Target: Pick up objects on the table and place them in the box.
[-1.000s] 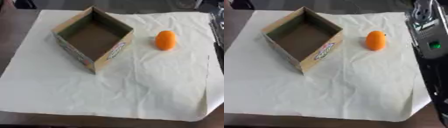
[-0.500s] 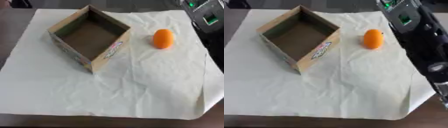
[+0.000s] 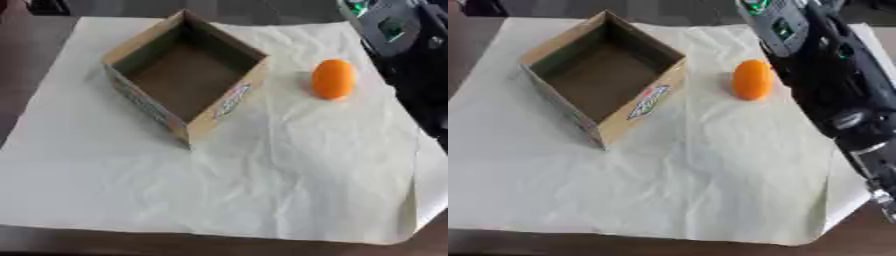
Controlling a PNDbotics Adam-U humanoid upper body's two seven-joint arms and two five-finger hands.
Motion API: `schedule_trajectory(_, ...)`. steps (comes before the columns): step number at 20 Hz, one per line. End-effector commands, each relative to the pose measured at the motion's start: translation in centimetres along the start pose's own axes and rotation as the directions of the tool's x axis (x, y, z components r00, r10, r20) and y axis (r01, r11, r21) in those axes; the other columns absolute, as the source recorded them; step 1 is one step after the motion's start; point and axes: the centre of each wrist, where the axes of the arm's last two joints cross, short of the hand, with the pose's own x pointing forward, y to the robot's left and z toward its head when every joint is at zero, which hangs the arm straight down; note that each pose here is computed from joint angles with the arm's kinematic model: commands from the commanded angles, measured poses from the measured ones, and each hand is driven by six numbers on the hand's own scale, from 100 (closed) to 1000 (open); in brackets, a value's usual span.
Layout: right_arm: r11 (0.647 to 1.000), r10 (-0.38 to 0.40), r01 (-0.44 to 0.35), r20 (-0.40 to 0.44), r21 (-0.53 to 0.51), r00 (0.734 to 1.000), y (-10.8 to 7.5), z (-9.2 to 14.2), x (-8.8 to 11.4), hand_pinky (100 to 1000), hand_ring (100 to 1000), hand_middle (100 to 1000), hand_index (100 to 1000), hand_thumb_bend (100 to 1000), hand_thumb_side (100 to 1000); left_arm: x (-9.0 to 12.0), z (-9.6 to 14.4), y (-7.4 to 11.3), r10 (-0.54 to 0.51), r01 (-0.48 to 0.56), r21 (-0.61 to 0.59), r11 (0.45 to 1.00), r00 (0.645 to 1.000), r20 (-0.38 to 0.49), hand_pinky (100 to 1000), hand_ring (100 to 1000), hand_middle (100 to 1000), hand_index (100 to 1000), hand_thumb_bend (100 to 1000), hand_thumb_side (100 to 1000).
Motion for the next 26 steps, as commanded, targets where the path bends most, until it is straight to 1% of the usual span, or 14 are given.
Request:
schedule_trajectory(1,0.998,0.047,-0.046,-0.024,0.036,0.999,-1.2,-0.2,-1.7,952,1000,920,1000,384,880,0.6,-0.4,0.2,-0.006,0.006,-0.004,1.0,1.0,0.026,380,447,670,734,102,752)
schedule_trajectory(4,0.993,0.076,-0.072,-0.037,0.093,0.996,-1.2,-0.1,-3.0,954,1000,930,1000,399,863,0.6,-0.4,0.2,-0.007,0.007,-0.004,1.0,1.0,0.024,380,447,670,734,102,752)
schedule_trajectory(8,0.981,0.123,-0.116,-0.035,0.157,0.992,-1.5,0.5,-4.4,955,1000,937,1000,418,836,0.6,-0.4,0.3,-0.008,0.008,-0.002,1.0,1.0,0.023,380,447,669,733,101,751)
schedule_trajectory(14,0.947,0.188,-0.174,-0.025,0.27,0.982,-1.8,1.8,-6.5,959,1000,945,1000,439,824,0.6,-0.4,0.3,-0.011,0.011,-0.001,1.0,1.0,0.021,380,446,669,728,101,751)
schedule_trajectory(19,0.924,0.191,-0.179,-0.003,0.337,0.982,-2.2,3.1,-7.7,966,1000,950,1000,451,824,0.6,-0.4,0.3,-0.013,0.013,0.0,1.0,1.0,0.021,380,445,668,723,100,752)
schedule_trajectory(20,0.919,0.187,-0.176,0.001,0.352,0.982,-2.2,3.3,-7.9,968,1000,952,1000,470,824,0.6,-0.4,0.3,-0.013,0.013,-0.001,1.0,1.0,0.02,380,445,668,720,100,752)
schedule_trajectory(21,0.915,0.182,-0.172,0.006,0.365,0.983,-2.1,3.6,-8.1,971,1000,955,1000,501,800,0.6,-0.4,0.3,-0.014,0.014,-0.002,1.0,1.0,0.02,380,445,668,719,100,751)
schedule_trajectory(22,0.909,0.177,-0.168,0.01,0.382,0.984,-2.0,3.8,-8.3,972,1000,960,1000,518,810,0.6,-0.4,0.3,-0.015,0.015,-0.002,1.0,1.0,0.021,380,445,667,717,100,751)
schedule_trajectory(24,0.891,0.178,-0.165,0.01,0.424,0.984,-1.8,4.3,-8.8,971,1000,969,1000,552,792,0.6,-0.4,0.4,-0.015,0.015,-0.003,1.0,1.0,0.022,380,445,666,716,100,750)
schedule_trajectory(26,0.866,0.19,-0.168,0.002,0.47,0.982,-1.5,4.8,-9.3,970,1000,972,1000,557,759,0.6,-0.4,0.3,-0.016,0.016,-0.004,1.0,1.0,0.021,380,444,665,713,100,749)
